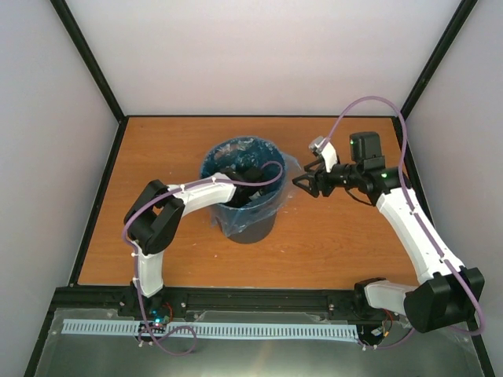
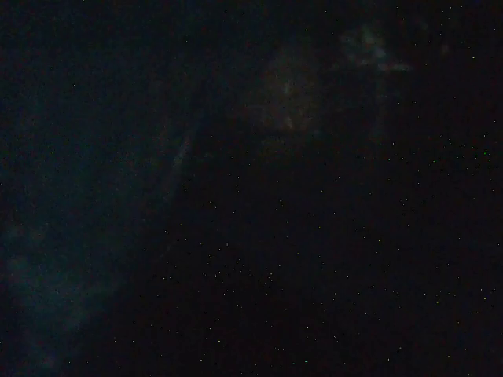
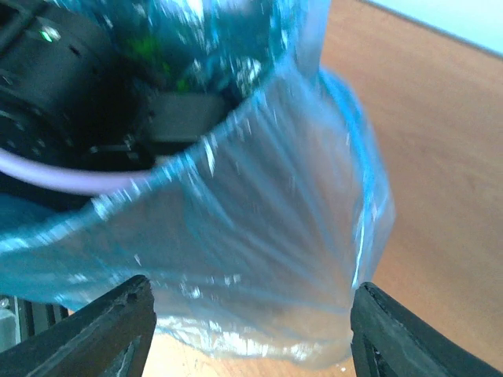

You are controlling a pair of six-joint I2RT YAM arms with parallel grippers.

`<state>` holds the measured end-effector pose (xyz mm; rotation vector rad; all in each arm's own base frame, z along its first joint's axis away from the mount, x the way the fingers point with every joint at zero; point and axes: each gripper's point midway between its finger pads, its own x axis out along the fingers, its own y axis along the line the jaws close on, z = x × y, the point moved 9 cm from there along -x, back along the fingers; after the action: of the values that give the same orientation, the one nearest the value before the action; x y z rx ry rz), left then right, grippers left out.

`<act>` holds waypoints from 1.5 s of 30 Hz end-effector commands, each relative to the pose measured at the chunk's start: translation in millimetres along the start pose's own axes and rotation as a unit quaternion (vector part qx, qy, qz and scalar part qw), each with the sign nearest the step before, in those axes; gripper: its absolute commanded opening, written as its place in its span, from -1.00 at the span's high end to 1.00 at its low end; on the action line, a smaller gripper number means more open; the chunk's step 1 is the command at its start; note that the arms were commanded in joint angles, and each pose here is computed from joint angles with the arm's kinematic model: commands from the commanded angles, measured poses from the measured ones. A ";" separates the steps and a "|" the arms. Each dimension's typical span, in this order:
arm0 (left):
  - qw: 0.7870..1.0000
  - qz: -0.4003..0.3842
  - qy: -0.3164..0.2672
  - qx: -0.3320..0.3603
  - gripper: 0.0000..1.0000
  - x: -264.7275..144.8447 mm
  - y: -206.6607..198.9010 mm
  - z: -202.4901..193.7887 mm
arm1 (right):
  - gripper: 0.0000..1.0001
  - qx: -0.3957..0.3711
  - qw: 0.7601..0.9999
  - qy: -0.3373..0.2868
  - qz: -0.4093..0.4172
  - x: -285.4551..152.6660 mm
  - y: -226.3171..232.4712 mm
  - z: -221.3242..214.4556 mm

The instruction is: Put the trash bags into the trash bin

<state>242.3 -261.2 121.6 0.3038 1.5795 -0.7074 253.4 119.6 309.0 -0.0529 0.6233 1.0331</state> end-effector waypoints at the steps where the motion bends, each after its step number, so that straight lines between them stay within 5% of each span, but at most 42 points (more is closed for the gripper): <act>1: 0.999 -0.006 -0.032 0.016 0.99 -21.9 -12.3 8.1 | -0.40 -0.026 0.999 -0.046 -0.002 -28.6 18.9 37.9; 9: 0.997 -0.017 -0.069 0.022 0.94 -55.0 -22.3 5.2 | -0.43 0.006 0.998 -0.054 0.021 -23.1 9.5 66.1; 20: 0.997 -0.007 -0.080 0.013 0.91 -73.1 -24.9 3.2 | -0.37 0.012 1.000 0.008 0.021 11.8 5.8 47.8; 32: 0.997 -0.009 -0.080 0.004 0.54 -79.4 -30.7 32.4 | -0.37 -0.006 0.999 0.011 0.037 11.0 16.9 36.8; 37: 0.996 -0.006 -0.087 0.003 0.25 -93.4 -34.4 35.4 | -0.37 -0.011 0.999 0.009 0.037 10.5 19.2 36.9; 45: 0.991 -0.019 -0.130 0.000 0.30 -139.2 -44.7 13.6 | -0.37 -0.019 1.000 0.009 0.019 8.0 17.8 38.3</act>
<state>262.3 -282.5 222.1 0.2191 1.4162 -0.7272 263.7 149.7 339.6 -0.0537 0.6319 1.1006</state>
